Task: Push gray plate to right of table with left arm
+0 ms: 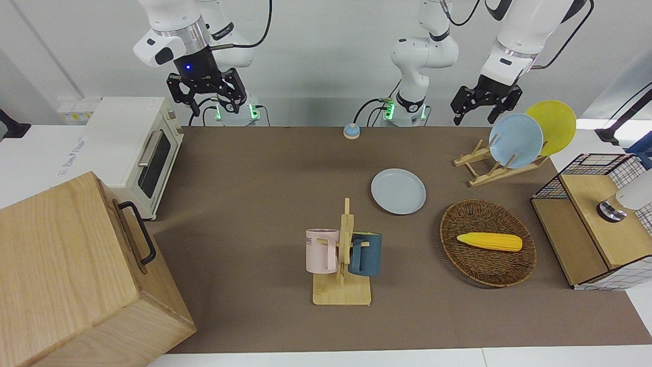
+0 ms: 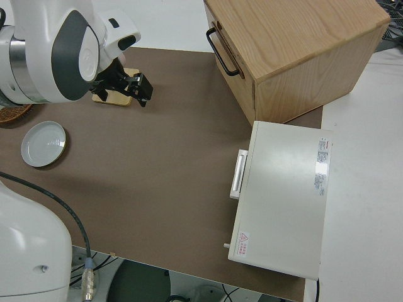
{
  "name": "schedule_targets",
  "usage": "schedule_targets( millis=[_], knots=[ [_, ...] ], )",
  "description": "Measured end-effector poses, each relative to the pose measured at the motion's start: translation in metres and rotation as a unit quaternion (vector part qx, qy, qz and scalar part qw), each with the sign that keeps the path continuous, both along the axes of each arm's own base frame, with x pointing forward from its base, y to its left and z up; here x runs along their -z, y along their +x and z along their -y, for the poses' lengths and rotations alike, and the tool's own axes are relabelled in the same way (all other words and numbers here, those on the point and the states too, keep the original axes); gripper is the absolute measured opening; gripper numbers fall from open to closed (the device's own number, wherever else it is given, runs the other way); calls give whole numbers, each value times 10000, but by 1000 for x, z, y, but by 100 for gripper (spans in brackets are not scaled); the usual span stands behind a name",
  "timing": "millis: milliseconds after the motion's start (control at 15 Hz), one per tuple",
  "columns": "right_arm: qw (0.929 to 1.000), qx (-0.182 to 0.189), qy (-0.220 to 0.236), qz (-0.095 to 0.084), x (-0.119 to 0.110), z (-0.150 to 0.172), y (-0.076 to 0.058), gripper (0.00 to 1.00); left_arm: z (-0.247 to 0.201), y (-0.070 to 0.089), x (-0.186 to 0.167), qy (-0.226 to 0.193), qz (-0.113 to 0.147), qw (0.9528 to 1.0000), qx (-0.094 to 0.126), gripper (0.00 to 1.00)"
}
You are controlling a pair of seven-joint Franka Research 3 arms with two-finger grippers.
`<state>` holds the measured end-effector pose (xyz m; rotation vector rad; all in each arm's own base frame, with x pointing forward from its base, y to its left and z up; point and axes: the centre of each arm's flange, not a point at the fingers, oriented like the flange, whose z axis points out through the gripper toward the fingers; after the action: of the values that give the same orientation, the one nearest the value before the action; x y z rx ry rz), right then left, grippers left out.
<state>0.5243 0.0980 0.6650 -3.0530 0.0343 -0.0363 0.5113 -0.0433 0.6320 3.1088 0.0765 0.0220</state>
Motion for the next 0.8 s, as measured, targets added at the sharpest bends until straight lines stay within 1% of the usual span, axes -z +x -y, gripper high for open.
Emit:
schedule_targets(
  millis=[133, 267, 400, 800],
  knots=[
    [10000, 0, 0, 0, 0, 0, 0, 100, -5, 0, 0, -3, -8, 10000, -47, 100],
    [10000, 0, 0, 0, 0, 0, 0, 100, -21, 1, 0, -19, -29, 9998, -177, 100],
    [10000, 0, 0, 0, 0, 0, 0, 100, -29, 0, 1, -29, -52, 9997, -238, 100],
    [10000, 0, 0, 0, 0, 0, 0, 100, -33, -3, 0, -35, -74, 9996, -272, 100]
  ],
)
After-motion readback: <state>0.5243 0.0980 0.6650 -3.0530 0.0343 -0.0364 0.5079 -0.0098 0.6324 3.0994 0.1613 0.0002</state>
